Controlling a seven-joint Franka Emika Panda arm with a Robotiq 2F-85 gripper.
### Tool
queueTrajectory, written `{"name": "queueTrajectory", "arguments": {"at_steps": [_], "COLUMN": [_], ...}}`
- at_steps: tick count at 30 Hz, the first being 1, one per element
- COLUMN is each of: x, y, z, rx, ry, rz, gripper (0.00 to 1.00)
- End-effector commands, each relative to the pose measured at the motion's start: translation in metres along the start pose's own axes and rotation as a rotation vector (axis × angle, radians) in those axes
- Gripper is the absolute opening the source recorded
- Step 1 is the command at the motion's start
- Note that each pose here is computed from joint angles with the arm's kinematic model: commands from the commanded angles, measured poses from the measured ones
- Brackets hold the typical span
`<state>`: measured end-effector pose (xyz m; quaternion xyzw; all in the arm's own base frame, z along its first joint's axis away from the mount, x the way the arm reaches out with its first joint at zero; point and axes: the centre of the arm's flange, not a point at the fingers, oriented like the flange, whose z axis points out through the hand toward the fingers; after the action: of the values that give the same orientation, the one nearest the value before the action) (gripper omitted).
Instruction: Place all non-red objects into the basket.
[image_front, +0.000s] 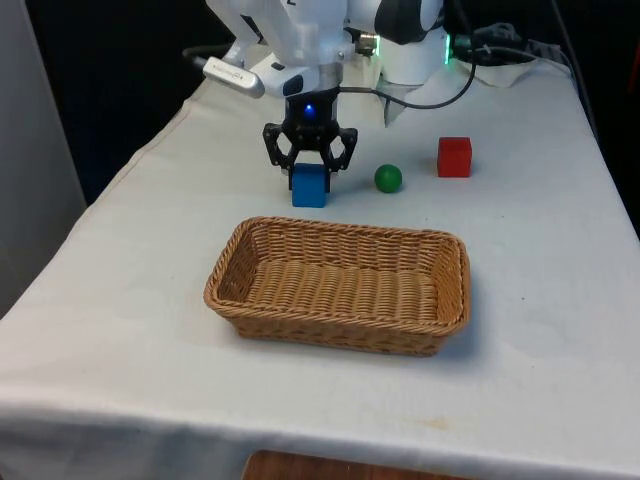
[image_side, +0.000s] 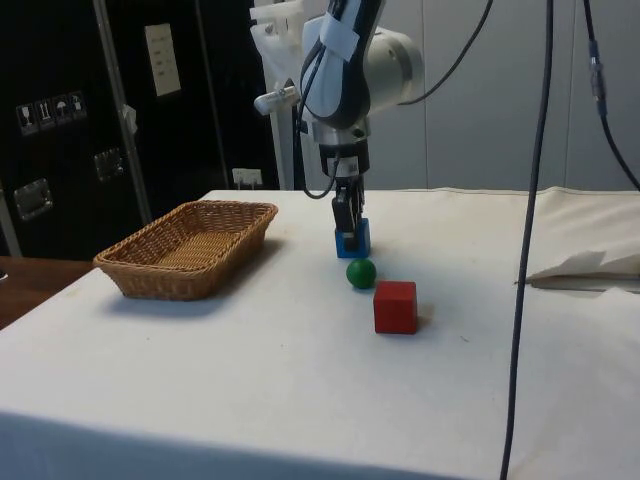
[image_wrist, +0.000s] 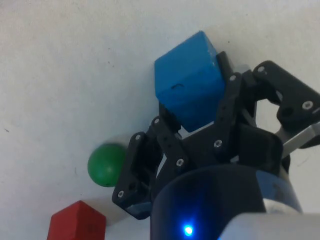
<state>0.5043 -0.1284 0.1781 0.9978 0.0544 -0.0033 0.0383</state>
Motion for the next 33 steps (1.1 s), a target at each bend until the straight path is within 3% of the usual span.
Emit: {"name": "queueTrajectory", "arguments": {"at_steps": [1,7,8,9,18,29,33], "x": [0.001,0.002,0.0,0.001,0.002,0.004,0.005], "y": [-0.001,0.0,0.0,0.002,0.018,0.024,0.028], "z": [-0.001,-0.004,0.0,-0.007,-0.038,-0.067,-0.083], "rx": [0.011,0.009,0.001,0.008,0.018,0.045,0.047], "ry": [0.016,0.015,0.0,0.013,0.026,0.06,0.06], "rz": [0.002,0.002,0.001,0.004,0.025,0.029,0.033], "gripper": [0.01,0.02,0.02,0.02,0.02,0.02,0.02]}}
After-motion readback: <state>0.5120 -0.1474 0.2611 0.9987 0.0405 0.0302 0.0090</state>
